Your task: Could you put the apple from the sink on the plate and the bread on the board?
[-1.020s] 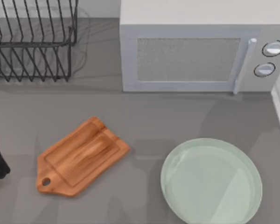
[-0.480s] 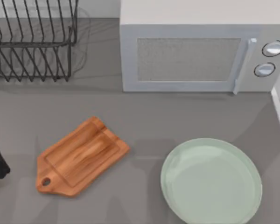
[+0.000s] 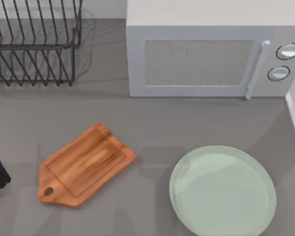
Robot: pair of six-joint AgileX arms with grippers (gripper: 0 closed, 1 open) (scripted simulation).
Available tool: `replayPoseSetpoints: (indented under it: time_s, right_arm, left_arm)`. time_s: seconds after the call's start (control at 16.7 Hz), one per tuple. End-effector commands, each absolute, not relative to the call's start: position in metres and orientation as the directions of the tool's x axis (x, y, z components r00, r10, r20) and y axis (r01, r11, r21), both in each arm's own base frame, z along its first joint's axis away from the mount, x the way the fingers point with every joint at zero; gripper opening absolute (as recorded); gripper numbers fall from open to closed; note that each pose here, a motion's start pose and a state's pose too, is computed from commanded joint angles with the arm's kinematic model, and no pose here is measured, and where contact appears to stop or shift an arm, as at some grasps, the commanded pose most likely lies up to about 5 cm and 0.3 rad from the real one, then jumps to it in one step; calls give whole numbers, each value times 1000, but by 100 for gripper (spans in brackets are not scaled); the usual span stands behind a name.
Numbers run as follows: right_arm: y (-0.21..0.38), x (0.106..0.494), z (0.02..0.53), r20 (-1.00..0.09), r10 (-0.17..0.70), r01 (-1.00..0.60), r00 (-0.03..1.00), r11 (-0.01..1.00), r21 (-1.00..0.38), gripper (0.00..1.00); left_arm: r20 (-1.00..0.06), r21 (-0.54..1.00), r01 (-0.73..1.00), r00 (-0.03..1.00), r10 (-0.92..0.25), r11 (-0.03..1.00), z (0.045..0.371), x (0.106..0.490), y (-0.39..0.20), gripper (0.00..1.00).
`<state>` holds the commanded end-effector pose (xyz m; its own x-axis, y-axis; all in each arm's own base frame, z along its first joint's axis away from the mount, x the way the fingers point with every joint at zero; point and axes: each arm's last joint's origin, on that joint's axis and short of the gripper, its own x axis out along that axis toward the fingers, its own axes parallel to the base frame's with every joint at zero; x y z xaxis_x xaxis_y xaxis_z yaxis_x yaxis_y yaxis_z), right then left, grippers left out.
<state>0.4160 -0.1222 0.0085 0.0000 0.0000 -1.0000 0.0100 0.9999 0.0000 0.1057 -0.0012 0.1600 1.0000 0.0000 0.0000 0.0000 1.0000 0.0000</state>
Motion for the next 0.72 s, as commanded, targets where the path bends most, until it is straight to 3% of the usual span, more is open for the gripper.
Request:
replayPoseSetpoints:
  time_s: [0.72]
  right_arm:
    - [-122,416,9,-1000,0,10,0,1000,0,2]
  left_arm:
    - [0,0,0,1000,0,1000,160,106,-1,100]
